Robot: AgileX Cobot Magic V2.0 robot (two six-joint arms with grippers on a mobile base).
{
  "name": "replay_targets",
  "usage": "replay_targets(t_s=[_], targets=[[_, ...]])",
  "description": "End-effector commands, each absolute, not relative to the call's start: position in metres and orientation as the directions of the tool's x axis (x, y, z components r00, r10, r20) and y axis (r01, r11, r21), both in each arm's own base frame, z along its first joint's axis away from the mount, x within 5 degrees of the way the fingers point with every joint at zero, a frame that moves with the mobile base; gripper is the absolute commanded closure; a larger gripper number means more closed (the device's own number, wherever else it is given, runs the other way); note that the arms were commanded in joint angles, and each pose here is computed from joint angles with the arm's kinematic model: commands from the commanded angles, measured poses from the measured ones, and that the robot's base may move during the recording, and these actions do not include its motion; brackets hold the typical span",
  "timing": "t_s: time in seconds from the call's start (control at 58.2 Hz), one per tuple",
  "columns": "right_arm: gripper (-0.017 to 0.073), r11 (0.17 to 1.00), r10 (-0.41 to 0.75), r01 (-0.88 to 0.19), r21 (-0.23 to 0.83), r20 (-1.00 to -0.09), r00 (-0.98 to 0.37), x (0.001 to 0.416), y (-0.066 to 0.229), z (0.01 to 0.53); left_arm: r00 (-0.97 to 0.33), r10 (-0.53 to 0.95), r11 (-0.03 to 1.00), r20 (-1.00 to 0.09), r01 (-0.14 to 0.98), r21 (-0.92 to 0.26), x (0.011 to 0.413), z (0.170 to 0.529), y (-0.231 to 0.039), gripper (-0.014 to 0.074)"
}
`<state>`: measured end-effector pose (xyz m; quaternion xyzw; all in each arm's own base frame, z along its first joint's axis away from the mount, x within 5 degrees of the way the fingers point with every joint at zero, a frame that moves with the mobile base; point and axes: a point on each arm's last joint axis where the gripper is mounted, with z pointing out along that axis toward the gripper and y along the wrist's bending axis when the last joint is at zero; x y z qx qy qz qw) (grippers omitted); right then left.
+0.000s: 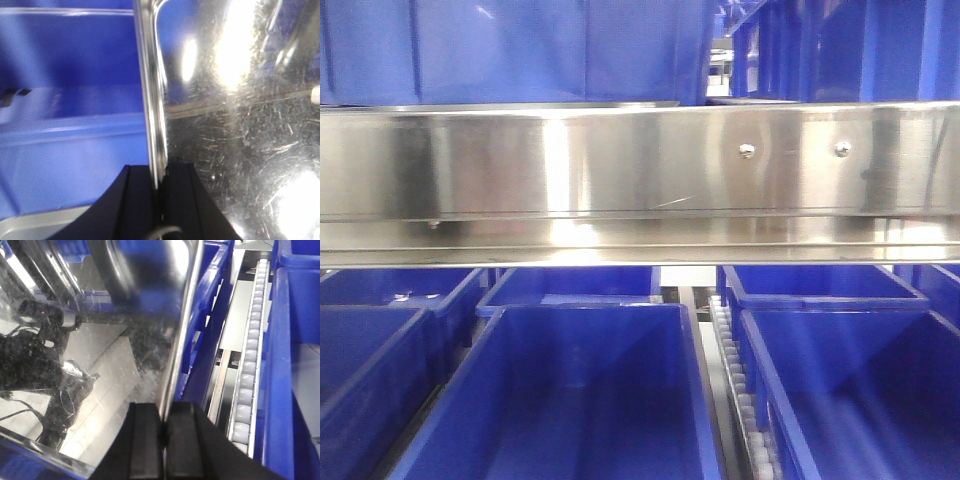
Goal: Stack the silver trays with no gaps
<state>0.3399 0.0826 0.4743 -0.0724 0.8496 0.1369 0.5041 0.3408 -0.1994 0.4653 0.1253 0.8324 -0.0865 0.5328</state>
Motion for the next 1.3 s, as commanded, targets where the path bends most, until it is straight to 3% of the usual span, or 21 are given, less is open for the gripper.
replay_targets(t_s=[0.0,0.824,0.979,1.047,1.288], targets=[[0.0639,0.943,0.035,-0.288,0.166,-0.911,-0.410,0.335,0.085,0.488,-0.370,0.138,0.949,-0.919,0.314,0.017,0.340,0.469,-0.201,0.0619],[0.0639,0.942,0.038,-0.289,0.169,-0.912,-0.409,0.336,0.086,0.488,-0.333,0.124,0.945,-0.935,0.328,0.009,0.341,0.472,-0.203,0.0619],[0.0639,0.901,0.109,-0.332,0.280,-0.886,-0.450,0.332,0.095,0.488,-0.462,0.118,0.947,-0.879,0.318,-0.040,0.336,0.461,-0.202,0.0619],[0.0639,0.895,0.098,-0.346,0.280,-0.882,-0.461,0.330,0.100,0.488,-0.527,0.140,0.955,-0.838,0.295,-0.025,0.334,0.454,-0.200,0.0619],[0.0639,0.871,0.000,-0.399,0.285,-0.814,-0.581,0.328,0.126,0.467,-0.652,0.265,0.961,-0.710,0.242,0.136,0.331,0.437,-0.186,0.0619]])
